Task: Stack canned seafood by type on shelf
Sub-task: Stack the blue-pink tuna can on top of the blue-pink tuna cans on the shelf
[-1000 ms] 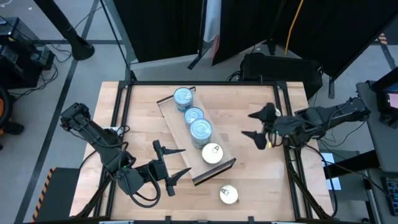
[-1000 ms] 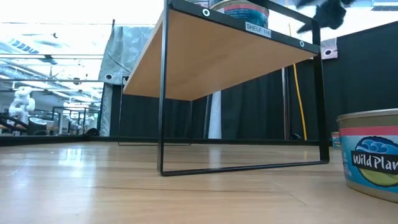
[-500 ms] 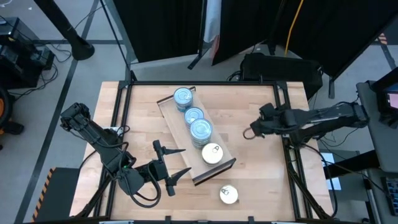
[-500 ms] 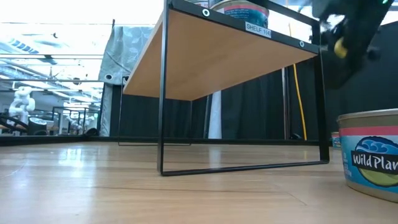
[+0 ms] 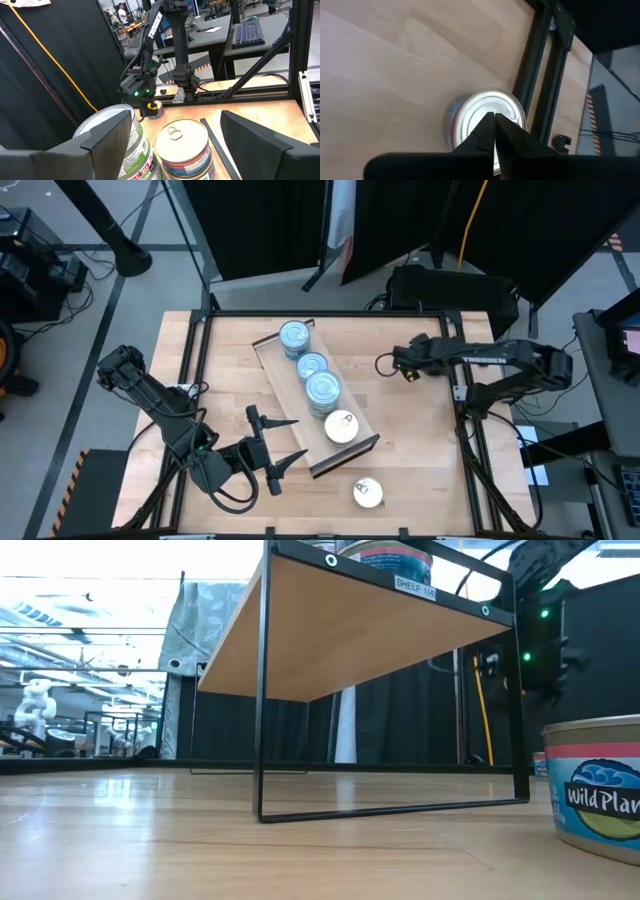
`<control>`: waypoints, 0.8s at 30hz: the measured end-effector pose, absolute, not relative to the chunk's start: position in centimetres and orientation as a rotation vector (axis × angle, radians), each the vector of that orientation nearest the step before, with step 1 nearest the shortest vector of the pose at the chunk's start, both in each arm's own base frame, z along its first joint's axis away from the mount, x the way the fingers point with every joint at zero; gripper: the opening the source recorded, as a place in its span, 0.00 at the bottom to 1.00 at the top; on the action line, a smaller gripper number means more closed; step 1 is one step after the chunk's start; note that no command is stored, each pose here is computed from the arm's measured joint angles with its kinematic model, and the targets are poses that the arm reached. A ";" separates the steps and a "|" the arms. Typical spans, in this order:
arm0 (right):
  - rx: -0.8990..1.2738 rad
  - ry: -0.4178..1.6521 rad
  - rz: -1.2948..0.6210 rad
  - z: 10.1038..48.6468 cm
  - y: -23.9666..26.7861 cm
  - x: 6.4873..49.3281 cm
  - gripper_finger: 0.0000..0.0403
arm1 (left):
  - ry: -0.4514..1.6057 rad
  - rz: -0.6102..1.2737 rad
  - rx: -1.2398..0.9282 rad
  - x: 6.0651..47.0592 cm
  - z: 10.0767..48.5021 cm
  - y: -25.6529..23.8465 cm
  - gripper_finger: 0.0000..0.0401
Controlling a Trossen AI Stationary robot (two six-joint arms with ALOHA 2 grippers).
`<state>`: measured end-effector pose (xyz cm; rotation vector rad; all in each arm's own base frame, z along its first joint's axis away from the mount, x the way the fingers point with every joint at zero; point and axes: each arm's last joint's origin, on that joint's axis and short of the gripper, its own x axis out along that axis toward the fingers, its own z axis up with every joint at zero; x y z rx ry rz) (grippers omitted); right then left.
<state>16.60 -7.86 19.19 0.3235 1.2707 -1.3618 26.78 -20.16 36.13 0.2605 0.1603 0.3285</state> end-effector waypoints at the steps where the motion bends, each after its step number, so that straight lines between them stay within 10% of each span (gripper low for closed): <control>1: 0.321 1.287 -1.368 18.9 -8.0 16.7 0.01 | 0.161 0.328 0.261 26.8 36.1 -20.2 0.76; 24: 0.334 1.298 -1.357 14.5 -8.2 17.2 0.00 | 0.175 0.323 0.281 26.8 35.9 -20.1 0.76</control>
